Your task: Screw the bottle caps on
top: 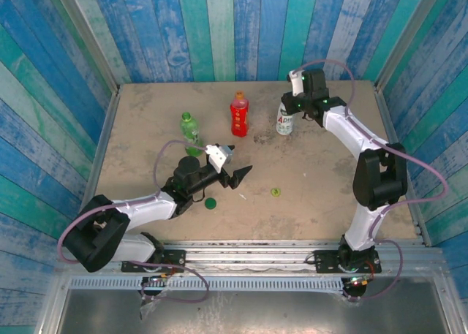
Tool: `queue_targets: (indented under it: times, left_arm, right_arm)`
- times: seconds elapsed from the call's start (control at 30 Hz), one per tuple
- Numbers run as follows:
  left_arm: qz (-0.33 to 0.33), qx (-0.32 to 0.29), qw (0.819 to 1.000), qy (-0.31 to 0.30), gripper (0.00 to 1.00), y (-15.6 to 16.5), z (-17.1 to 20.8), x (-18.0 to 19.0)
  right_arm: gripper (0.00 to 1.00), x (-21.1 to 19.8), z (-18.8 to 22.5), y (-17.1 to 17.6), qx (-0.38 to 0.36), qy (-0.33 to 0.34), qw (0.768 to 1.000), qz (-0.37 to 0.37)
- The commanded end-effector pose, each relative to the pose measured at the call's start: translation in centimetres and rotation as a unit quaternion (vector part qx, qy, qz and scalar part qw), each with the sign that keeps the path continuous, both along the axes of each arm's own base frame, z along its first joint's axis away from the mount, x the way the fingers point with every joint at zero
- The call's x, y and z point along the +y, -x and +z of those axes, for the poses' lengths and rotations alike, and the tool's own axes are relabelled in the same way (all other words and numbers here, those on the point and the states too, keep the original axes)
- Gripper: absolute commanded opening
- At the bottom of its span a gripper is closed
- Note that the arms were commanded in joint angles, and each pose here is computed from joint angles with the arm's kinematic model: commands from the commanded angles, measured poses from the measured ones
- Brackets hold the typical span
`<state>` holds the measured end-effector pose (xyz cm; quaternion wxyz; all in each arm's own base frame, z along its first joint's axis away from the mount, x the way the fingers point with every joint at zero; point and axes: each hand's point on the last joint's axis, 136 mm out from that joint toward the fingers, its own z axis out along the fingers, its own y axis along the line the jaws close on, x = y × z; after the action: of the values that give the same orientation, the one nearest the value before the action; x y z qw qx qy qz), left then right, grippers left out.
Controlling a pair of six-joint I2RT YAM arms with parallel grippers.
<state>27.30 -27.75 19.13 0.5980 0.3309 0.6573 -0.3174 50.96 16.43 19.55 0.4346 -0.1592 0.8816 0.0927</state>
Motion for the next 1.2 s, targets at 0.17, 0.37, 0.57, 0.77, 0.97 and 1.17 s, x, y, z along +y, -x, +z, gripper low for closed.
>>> queue_targets:
  times: [0.17, 0.37, 0.57, 0.77, 0.97, 1.17]
  left_arm:
    - [0.005, -0.001, 1.0, 0.003, 0.94, -0.1, -0.6, 0.3]
    - [0.017, 0.001, 1.0, 0.004, 0.94, -0.6, -0.9, 1.5]
    - [-0.008, -0.008, 1.0, 0.001, 0.94, 0.1, -1.2, 2.4]
    - [-0.08, 0.01, 0.997, -0.018, 0.94, 0.9, -2.9, 2.1]
    - [-0.106, -0.001, 0.994, -0.021, 1.0, 1.3, -3.5, 1.8]
    - [-0.153, -0.049, 0.987, -0.021, 0.91, 2.1, -3.5, 0.9]
  right_arm:
    - [0.37, 2.9, 2.0, 4.5, -0.004, -0.02, 0.995, 0.1]
    - [0.36, 6.1, 2.3, 9.3, -0.011, -0.012, 0.985, 0.172]
    - [0.35, 11.1, 1.7, 15.4, 0.007, -0.017, 0.963, 0.27]
    - [0.36, 16.2, 0.9, 22.3, 0.002, -0.024, 0.903, 0.43]
    - [0.31, 16.8, 0.1, 23.8, -0.002, -0.01, 0.871, 0.49]
    - [0.27, 16.5, -0.8, 25.5, -0.018, 0.002, 0.832, 0.554]
